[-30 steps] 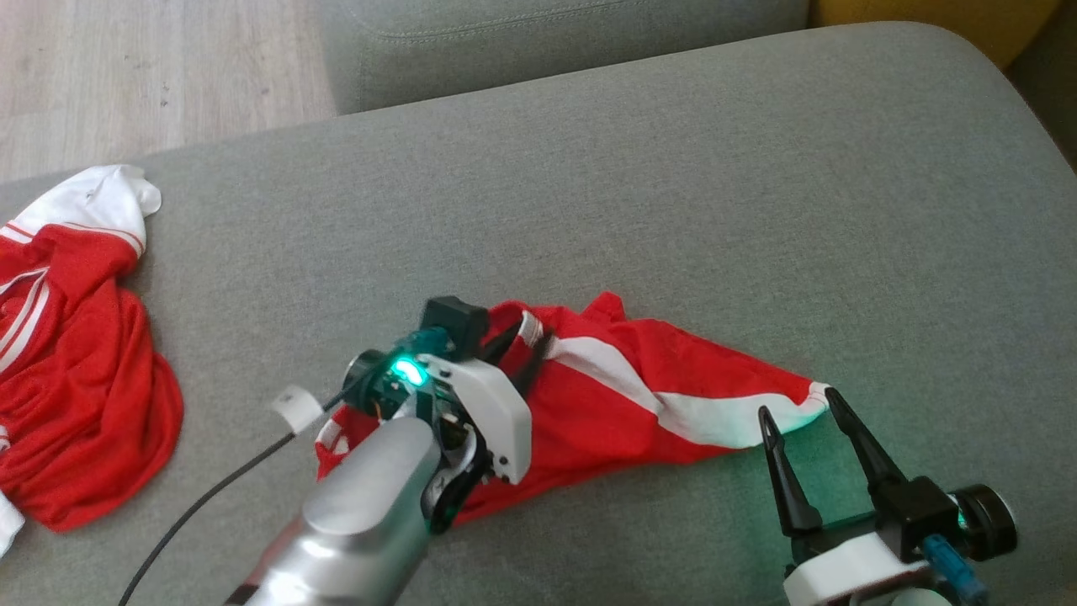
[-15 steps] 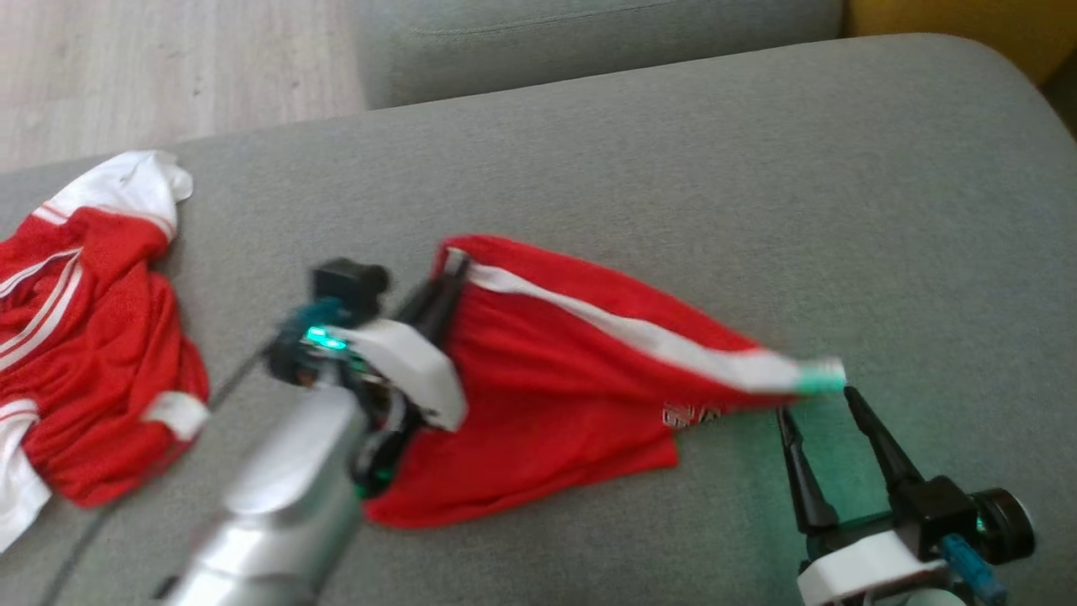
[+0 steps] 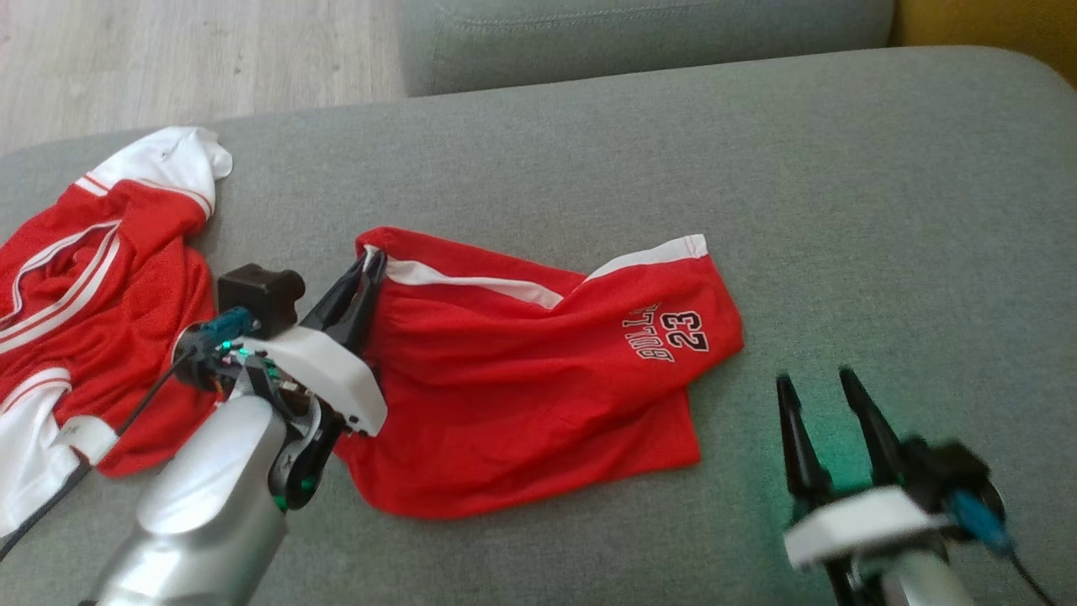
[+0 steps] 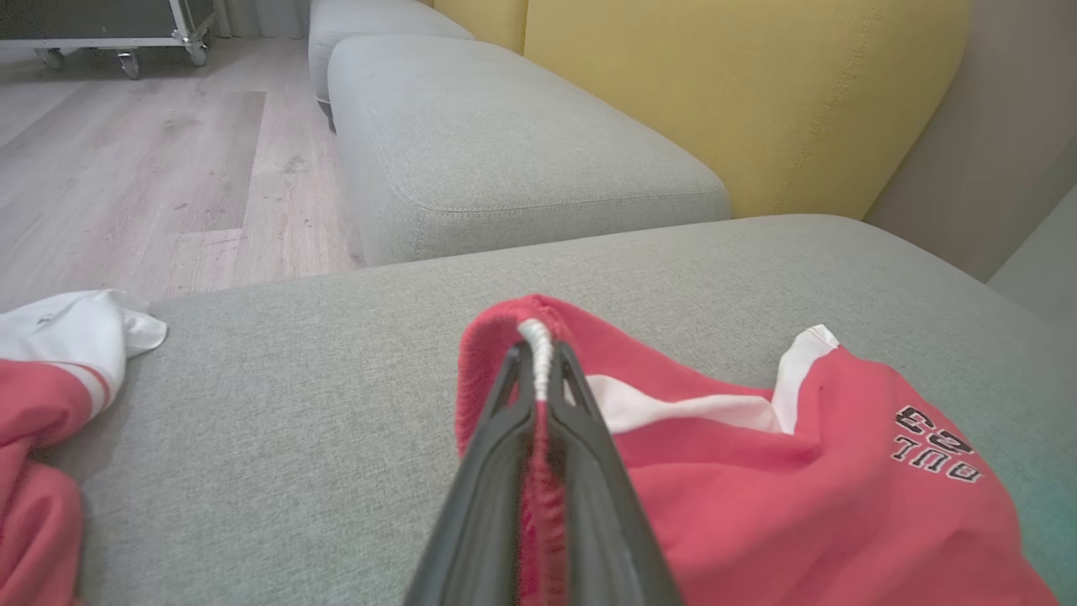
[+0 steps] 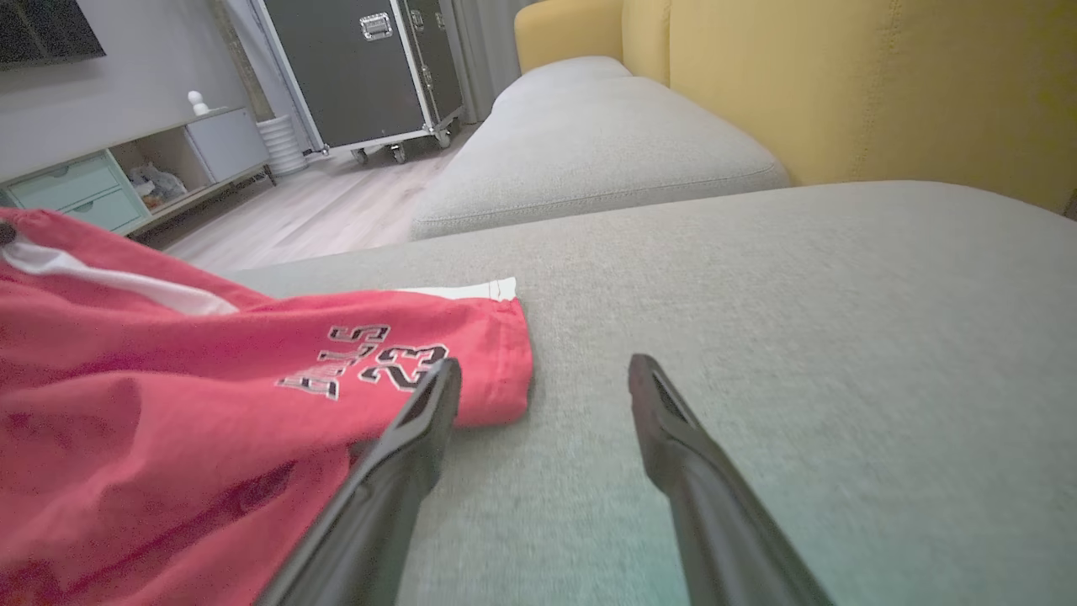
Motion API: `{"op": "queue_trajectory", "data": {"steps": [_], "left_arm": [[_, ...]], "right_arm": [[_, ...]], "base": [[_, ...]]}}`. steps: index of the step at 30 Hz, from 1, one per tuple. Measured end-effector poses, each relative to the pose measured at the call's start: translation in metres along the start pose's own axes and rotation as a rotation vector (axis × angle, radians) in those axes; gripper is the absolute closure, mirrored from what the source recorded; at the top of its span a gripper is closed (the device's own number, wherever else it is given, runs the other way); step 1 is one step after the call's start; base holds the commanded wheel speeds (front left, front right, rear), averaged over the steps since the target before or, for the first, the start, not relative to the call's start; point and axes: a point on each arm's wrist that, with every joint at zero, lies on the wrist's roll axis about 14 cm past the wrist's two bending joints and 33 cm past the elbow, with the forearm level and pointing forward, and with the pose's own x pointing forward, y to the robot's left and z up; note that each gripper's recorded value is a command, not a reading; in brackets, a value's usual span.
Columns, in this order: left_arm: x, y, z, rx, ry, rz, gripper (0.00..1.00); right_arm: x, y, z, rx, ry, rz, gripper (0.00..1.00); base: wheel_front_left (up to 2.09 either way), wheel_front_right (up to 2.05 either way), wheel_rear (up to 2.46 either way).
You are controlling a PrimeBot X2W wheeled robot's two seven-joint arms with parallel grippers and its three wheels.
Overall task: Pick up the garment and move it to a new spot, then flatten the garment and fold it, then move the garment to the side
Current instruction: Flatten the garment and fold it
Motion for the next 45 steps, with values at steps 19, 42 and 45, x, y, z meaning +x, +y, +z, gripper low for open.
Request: {"op": "queue_trajectory", "data": {"steps": [19,42,45], "left_arm": [[-0.003,0.023,-0.014,0.015,0.006,0.011,1.00],[-0.019,0.041,-0.032,-0.011,0.024,0.059,1.00],[-0.018,0.037,-0.022,-0.001,-0.023,0.049,1.00]], "right_arm": [[0.136,0.009,-0.017,-0.209,0.304,0.135,0.00],[0.154,0.063,-0.043,-0.333,0.428,0.301,1.00],[0.154,0.060,-0.031,-0.330,0.376,0.295,1.00]], "base": [[0.00,0.00,0.00],[0.00,0.00,0.00],[0.00,0.00,0.00]]}}
